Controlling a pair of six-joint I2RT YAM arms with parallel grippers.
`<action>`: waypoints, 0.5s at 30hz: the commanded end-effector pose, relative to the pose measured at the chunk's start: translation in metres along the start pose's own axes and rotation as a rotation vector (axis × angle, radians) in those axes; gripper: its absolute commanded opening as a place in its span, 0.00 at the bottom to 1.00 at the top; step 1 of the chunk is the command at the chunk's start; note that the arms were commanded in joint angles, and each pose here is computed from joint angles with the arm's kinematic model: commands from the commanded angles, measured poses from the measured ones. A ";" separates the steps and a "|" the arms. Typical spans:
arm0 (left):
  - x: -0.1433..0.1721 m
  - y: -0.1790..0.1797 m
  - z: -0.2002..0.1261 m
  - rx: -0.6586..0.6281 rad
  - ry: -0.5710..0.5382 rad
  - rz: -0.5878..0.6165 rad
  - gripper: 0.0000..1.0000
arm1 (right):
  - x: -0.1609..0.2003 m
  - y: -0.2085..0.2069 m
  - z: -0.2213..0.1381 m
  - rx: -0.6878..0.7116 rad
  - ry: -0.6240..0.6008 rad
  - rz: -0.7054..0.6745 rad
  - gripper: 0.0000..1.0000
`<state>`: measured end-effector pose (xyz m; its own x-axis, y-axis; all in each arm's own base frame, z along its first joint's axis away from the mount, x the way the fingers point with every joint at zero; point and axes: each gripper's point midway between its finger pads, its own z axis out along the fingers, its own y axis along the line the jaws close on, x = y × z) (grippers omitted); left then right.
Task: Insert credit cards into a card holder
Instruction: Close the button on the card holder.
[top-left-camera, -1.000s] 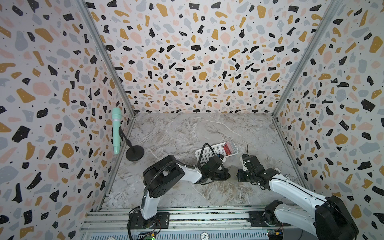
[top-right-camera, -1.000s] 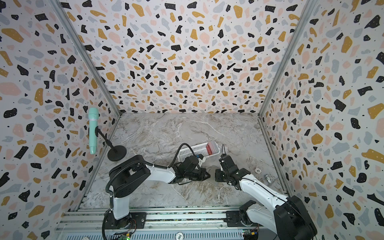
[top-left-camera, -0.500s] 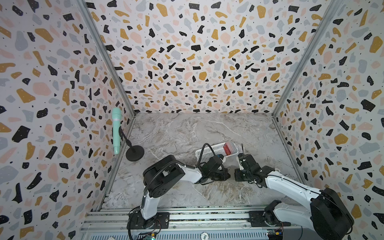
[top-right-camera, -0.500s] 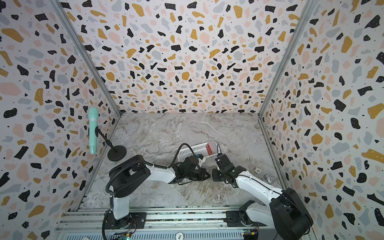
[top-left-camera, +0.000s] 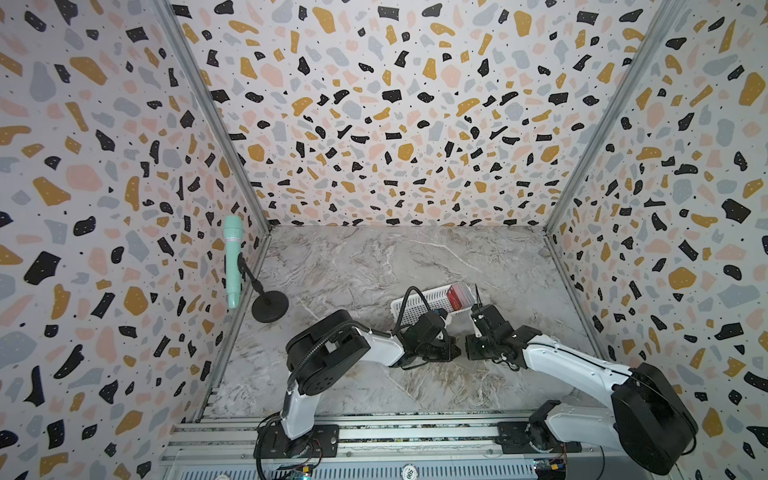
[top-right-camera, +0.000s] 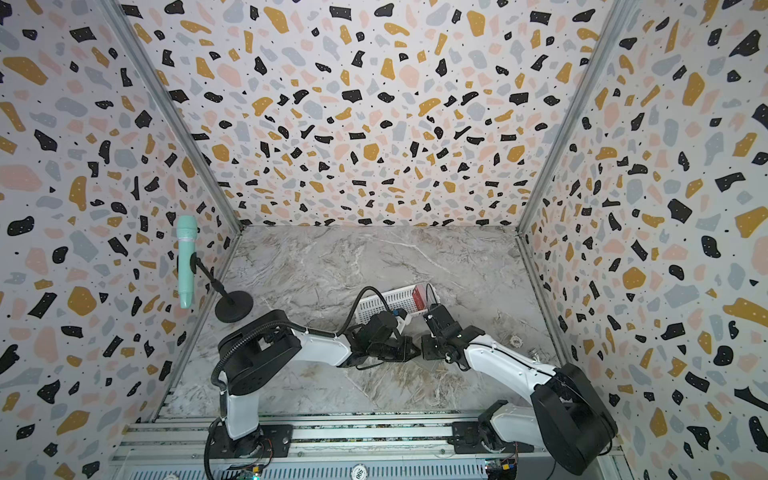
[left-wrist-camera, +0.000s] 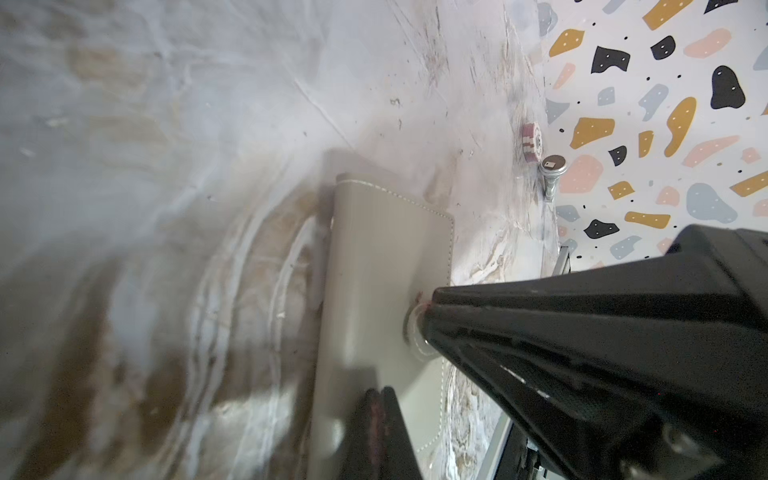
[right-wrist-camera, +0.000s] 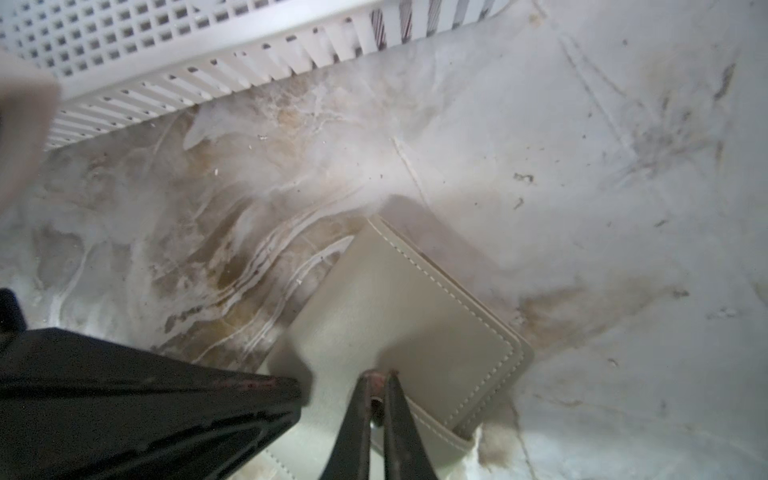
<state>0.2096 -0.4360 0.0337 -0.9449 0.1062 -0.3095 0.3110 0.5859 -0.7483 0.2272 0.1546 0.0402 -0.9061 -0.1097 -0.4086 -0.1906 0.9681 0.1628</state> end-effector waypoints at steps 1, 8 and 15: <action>0.024 0.031 0.008 -0.093 0.068 -0.029 0.00 | 0.013 -0.007 -0.001 0.056 0.068 -0.026 0.11; 0.026 0.032 0.008 -0.094 0.071 -0.030 0.00 | 0.014 -0.007 -0.004 0.082 0.082 -0.043 0.14; 0.025 0.032 0.008 -0.090 0.069 -0.033 0.00 | 0.009 -0.002 -0.009 0.063 0.069 -0.049 0.15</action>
<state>0.2098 -0.4365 0.0339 -0.9446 0.1056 -0.3107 0.3118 0.5841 -0.7494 0.2247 0.1539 0.0403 -0.9115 -0.1470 -0.3843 -0.2021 0.9735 0.1070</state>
